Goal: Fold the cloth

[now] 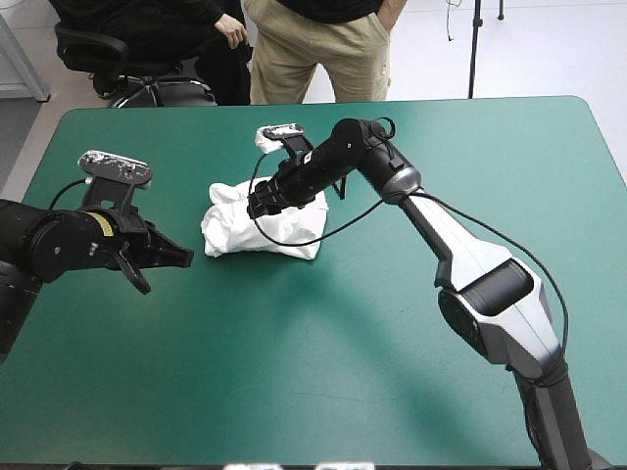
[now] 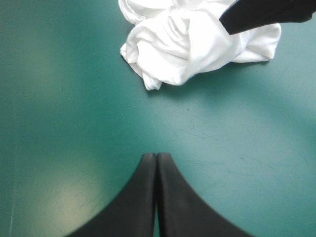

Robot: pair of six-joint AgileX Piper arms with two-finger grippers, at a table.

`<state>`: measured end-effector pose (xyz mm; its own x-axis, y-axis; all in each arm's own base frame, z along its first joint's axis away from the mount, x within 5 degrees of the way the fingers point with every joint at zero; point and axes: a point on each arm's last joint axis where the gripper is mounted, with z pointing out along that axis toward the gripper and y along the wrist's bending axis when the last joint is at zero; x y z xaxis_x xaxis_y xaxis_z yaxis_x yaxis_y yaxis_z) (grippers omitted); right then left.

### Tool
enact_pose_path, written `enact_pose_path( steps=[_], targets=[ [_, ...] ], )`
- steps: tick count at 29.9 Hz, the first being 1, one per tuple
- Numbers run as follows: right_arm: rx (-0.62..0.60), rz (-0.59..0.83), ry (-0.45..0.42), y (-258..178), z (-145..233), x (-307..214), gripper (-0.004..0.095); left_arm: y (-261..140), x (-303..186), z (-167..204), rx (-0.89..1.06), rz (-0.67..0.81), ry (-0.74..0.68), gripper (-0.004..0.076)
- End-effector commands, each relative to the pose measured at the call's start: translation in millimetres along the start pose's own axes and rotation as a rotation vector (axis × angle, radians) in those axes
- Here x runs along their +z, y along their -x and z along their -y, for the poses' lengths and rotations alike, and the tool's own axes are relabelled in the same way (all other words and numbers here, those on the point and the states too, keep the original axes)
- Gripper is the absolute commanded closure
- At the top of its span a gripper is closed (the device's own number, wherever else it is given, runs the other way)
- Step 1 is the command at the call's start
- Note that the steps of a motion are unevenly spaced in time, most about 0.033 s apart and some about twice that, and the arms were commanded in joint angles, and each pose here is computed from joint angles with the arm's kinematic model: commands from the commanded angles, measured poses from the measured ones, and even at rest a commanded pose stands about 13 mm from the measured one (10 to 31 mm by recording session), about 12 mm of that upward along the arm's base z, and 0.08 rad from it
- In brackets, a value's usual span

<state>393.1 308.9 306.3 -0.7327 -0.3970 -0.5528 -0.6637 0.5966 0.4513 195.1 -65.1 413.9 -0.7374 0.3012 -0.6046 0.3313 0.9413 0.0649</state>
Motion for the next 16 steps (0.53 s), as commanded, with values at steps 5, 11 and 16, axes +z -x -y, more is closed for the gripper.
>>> enact_pose_path(
  steps=[5, 11, 16],
  targets=[
    [-0.063, 0.065, -0.098, 17.4, -20.0, -67.1, 0.0362, 6.5, -11.8, 2.5, -0.017, 0.096, -0.032, 0.0741],
    [-0.043, 0.053, -0.254, 16.6, -3.9, -69.2, 0.0355, 6.8, -11.9, 3.5, -0.021, 0.098, -0.044, 0.0741],
    [-0.012, -0.004, -0.304, 8.9, 13.7, -56.2, 0.0328, 6.6, -11.9, 4.6, -0.026, 0.097, -0.056, 0.0741]
  ],
)
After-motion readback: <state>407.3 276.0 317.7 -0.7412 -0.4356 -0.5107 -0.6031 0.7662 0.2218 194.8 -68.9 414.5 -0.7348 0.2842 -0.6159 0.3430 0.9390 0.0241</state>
